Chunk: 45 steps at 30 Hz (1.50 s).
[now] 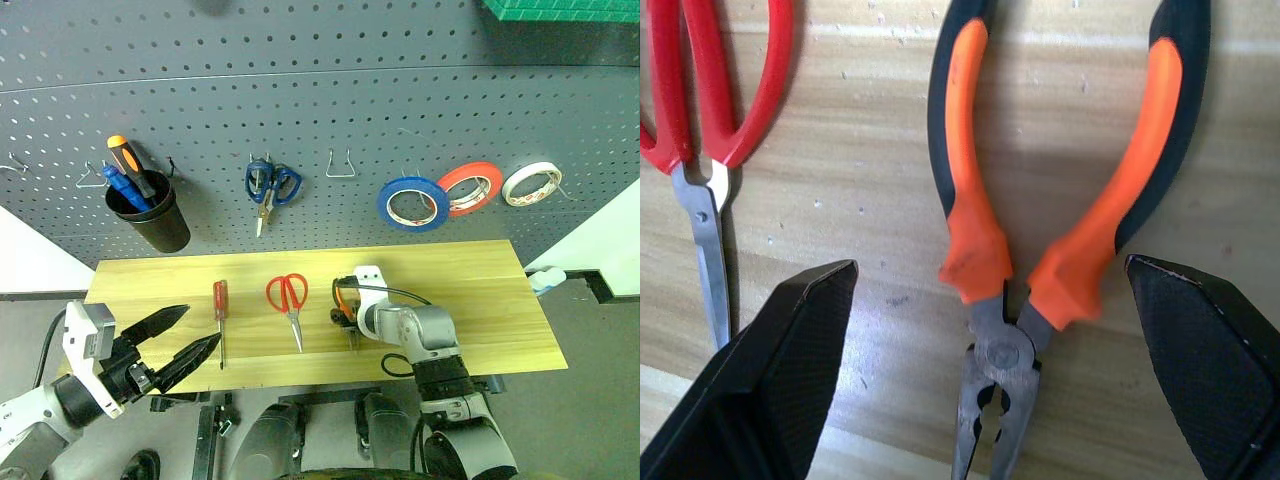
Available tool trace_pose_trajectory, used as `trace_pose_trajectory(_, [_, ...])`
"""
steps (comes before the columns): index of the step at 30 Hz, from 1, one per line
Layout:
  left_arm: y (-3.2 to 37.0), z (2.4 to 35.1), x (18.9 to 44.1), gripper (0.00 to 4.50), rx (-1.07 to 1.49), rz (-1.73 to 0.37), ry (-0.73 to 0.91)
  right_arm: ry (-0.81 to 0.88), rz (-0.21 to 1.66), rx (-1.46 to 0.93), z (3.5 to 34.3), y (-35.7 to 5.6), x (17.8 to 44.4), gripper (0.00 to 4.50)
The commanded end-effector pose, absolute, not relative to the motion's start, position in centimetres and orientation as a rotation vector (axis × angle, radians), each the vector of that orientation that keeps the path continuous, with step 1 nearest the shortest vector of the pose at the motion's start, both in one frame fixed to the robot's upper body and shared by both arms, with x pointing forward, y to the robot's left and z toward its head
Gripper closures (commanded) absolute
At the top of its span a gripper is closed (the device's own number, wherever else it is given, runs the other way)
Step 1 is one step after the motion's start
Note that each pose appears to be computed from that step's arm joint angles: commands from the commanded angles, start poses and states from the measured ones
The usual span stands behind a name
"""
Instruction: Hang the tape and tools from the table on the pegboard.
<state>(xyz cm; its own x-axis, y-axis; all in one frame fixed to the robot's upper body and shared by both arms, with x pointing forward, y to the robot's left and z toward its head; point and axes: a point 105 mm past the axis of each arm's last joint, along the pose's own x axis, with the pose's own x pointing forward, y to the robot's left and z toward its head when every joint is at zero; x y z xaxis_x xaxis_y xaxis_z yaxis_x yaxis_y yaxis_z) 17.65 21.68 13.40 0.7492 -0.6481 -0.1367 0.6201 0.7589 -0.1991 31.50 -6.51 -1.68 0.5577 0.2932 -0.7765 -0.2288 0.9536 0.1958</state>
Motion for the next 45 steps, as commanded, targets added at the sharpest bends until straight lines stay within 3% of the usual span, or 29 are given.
trace_pose_trajectory(1, [21.2,14.2,17.3,0.0,-0.126,-0.713,0.179,0.895,0.317,0.068,-1.0,-5.6,32.3,0.01])
trace_pose_trajectory(12, [20.9,14.5,16.9,0.0,-0.123,-0.72,0.182,0.922,0.325,-0.023,-2.3,-5.4,32.1,0.01])
trace_pose_trajectory(15, [21.0,14.5,16.8,0.0,-0.118,-0.719,0.182,0.928,0.33,-0.078,-2.6,-5.5,31.9,0.63])
trace_pose_trajectory(20, [21.0,14.6,16.6,0.0,-0.116,-0.719,0.185,0.933,0.333,-0.142,-2.8,-6.0,31.7,2.29])
trace_pose_trajectory(21, [21.0,14.6,16.6,0.0,-0.116,-0.72,0.186,0.933,0.337,-0.153,-2.9,-6.0,31.7,2.45])
trace_pose_trajectory(29, [20.8,14.7,16.5,0.0,-0.121,-0.724,0.186,0.921,0.319,-0.161,-2.9,-6.7,31.9,2.45])
trace_pose_trajectory(36, [20.9,14.5,16.9,0.0,-0.126,-0.721,0.182,0.836,0.475,-0.032,-1.1,-7.2,32.0,2.45])
trace_pose_trajectory(45, [21.0,14.3,18.0,0.0,-0.129,-0.743,0.174,0.671,0.533,0.083,2.1,-9.2,31.9,2.45])
